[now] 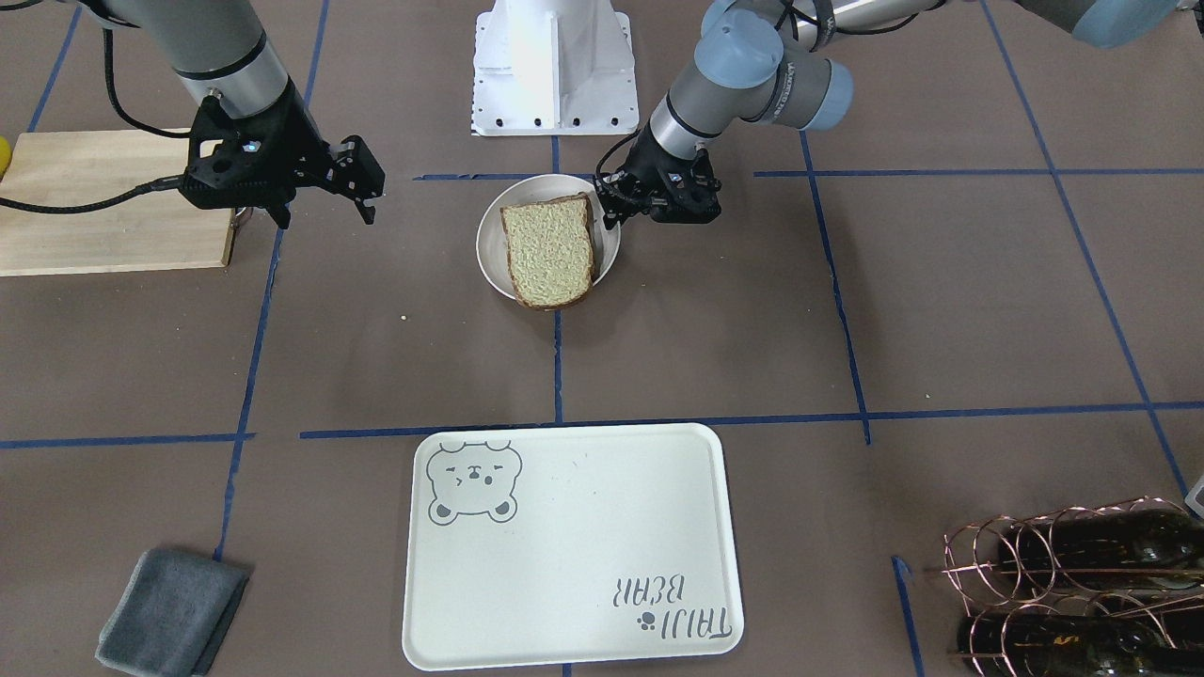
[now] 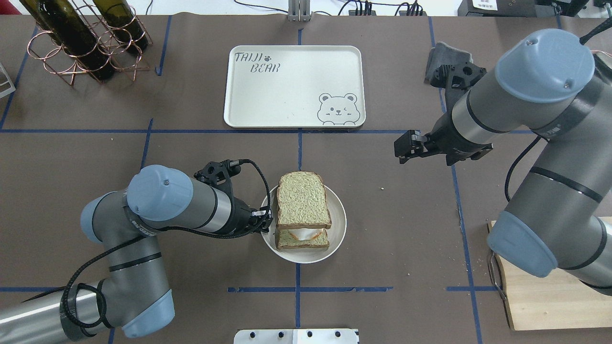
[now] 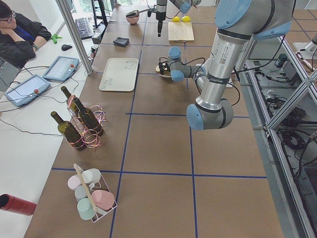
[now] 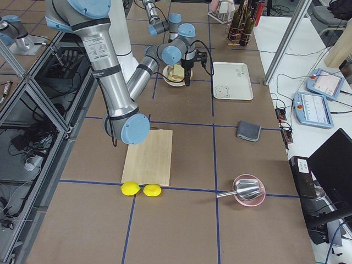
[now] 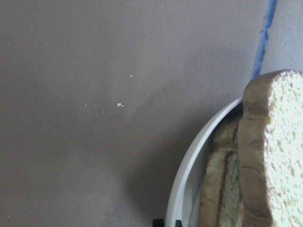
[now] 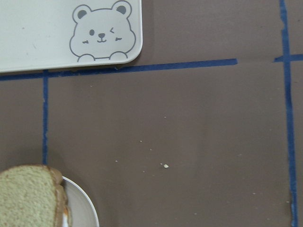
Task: Make sandwich and place on tray
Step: 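Carry the plate with the left gripper onto the bear tray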
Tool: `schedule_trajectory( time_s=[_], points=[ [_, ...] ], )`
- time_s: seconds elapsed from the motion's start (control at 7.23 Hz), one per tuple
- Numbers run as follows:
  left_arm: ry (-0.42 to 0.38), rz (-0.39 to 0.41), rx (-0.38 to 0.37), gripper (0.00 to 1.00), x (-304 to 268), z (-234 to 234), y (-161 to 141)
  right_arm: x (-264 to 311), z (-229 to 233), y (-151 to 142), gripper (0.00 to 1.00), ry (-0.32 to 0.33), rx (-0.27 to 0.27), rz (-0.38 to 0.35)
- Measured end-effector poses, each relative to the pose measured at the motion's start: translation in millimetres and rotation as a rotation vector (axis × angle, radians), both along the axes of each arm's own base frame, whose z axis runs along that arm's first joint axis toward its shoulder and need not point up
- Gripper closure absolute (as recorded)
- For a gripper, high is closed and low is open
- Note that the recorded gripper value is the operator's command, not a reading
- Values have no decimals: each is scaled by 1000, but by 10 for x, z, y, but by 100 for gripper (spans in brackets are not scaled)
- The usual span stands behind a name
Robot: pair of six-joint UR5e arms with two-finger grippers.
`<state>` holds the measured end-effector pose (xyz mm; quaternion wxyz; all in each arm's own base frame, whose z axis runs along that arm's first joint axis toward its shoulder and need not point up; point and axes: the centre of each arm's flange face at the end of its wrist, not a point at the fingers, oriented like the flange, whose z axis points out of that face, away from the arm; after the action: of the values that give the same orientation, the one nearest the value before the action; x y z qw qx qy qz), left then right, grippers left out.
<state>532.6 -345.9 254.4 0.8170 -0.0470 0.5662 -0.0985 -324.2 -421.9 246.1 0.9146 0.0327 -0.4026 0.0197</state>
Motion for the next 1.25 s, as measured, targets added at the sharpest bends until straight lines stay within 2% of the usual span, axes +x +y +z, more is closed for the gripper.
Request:
schedule_trajectory(
  time_s=[0.42, 0.83, 1.25],
  points=[
    [70, -71, -75, 100, -344, -58, -419, 525, 459, 29, 0, 87, 60, -62],
    [99, -225, -285, 100, -312, -112, -1054, 1232, 1071, 0, 0, 160, 114, -149],
    [88, -436, -439, 100, -149, -151, -1936, 2057, 1716, -133, 0, 164, 128, -232]
  ],
)
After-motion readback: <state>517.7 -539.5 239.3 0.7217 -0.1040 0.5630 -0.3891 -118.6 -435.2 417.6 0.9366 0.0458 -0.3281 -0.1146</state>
